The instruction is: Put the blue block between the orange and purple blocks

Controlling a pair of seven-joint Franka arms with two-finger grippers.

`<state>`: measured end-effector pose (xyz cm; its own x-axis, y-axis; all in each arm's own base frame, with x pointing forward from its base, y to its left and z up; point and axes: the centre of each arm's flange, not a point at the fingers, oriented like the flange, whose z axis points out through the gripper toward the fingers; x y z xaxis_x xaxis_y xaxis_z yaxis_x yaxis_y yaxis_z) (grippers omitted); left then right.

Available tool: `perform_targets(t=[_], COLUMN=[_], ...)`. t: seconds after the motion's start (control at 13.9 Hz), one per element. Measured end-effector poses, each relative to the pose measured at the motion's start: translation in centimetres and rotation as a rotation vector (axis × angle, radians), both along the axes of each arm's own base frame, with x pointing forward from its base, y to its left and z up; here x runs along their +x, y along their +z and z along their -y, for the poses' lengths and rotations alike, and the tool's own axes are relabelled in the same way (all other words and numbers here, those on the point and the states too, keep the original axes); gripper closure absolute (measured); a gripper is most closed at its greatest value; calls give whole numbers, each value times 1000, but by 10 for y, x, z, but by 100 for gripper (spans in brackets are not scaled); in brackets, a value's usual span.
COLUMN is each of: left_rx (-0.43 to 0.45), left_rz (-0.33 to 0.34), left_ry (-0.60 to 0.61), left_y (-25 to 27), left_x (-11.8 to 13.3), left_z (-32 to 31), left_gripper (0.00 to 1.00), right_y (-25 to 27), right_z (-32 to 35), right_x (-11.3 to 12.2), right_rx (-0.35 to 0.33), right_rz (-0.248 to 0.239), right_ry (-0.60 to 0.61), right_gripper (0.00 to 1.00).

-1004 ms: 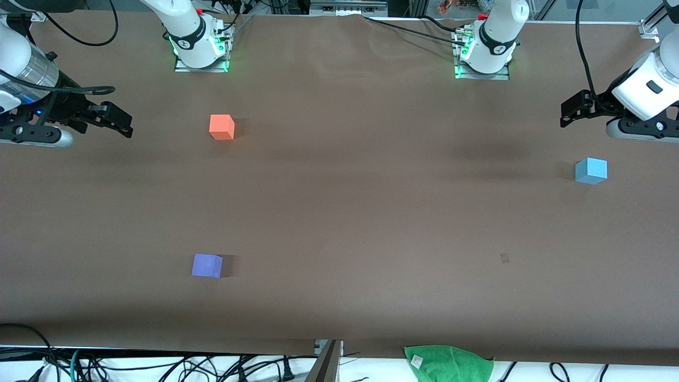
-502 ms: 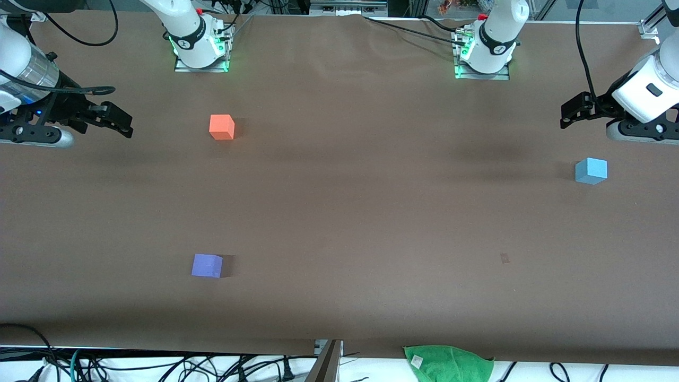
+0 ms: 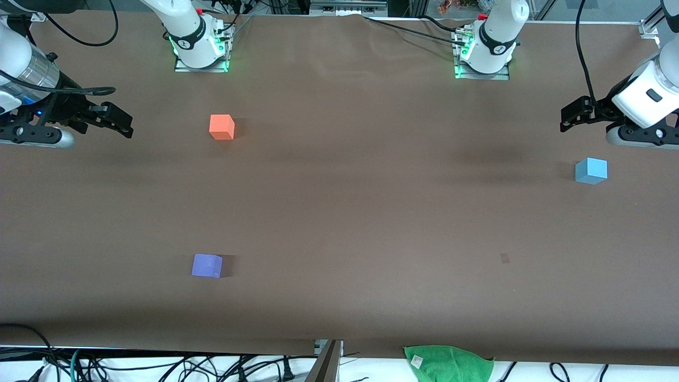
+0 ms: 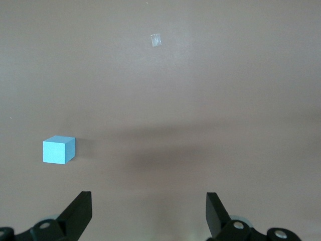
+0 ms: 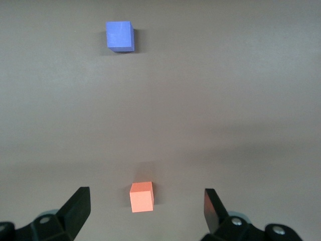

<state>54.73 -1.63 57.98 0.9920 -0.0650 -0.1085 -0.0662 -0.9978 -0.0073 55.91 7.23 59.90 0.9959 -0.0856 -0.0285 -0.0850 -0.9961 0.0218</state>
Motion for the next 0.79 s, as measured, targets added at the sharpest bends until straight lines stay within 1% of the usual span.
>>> perform_targets(t=[0.29,0.5,0.65,0.79], left_rx=[-4,-4,-10,-24], left_rz=[-20,-28,-40,-65], left_ry=[6,18,19,25], left_y=[-15,-19,-25,-40], left_x=[17,19,21,23], left_z=[-3,-10,-32,-76], left_gripper=[0,0,0,0], right_y=[-1,-2,-2,-2], right_z=[0,0,0,0], right_x=[1,1,1,1], right_rx=[0,0,0,0], right_rz=[-3,-3,-3,-4], right_ry=[0,0,0,0], right_gripper=[0,0,0,0])
